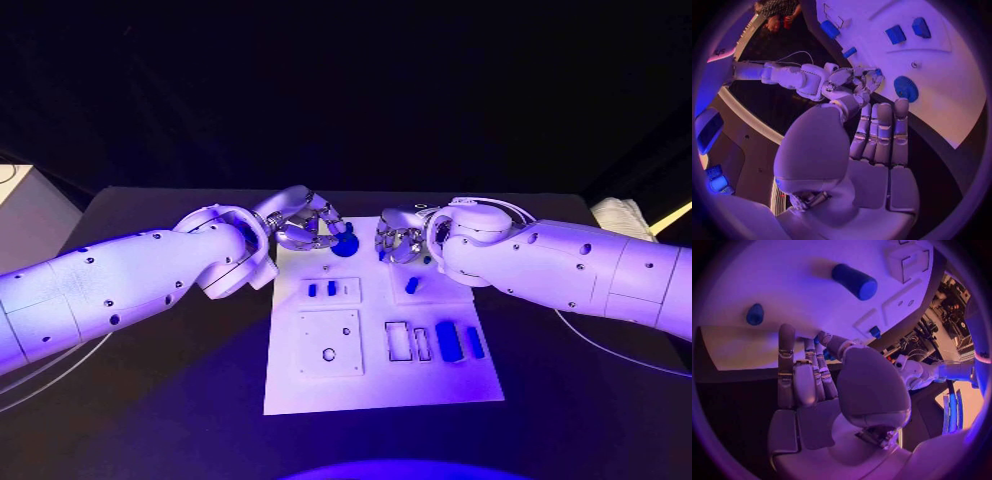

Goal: Assemble the parts on the task board

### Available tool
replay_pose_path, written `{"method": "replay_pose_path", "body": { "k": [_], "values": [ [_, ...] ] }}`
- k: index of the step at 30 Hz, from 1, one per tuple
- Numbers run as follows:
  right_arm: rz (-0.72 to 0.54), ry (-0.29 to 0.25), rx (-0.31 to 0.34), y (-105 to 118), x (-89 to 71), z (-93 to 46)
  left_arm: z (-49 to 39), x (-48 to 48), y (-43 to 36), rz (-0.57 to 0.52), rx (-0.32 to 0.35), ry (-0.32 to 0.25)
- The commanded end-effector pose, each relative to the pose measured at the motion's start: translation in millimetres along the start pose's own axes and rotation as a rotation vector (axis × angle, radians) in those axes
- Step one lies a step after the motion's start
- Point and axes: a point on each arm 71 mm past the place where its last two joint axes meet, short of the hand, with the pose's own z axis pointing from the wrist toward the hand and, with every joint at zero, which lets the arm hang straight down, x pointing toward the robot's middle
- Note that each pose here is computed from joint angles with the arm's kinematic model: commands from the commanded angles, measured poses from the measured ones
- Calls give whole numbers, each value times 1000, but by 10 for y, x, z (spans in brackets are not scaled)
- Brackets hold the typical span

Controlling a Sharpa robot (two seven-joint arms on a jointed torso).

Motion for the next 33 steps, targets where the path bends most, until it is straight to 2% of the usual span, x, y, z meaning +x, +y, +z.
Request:
{"method": "replay_pose_path", "body": {
  "k": [1,27,33],
  "values": [
    [1,-3,-6,10,6,8,2,9,-19,-10,6,11],
    [15,-6,-11,37,19,47,-10,9,-21,-11,2,17],
    [13,-26,-6,46,28,42,-13,9,-20,-11,0,16]
  ]
}}
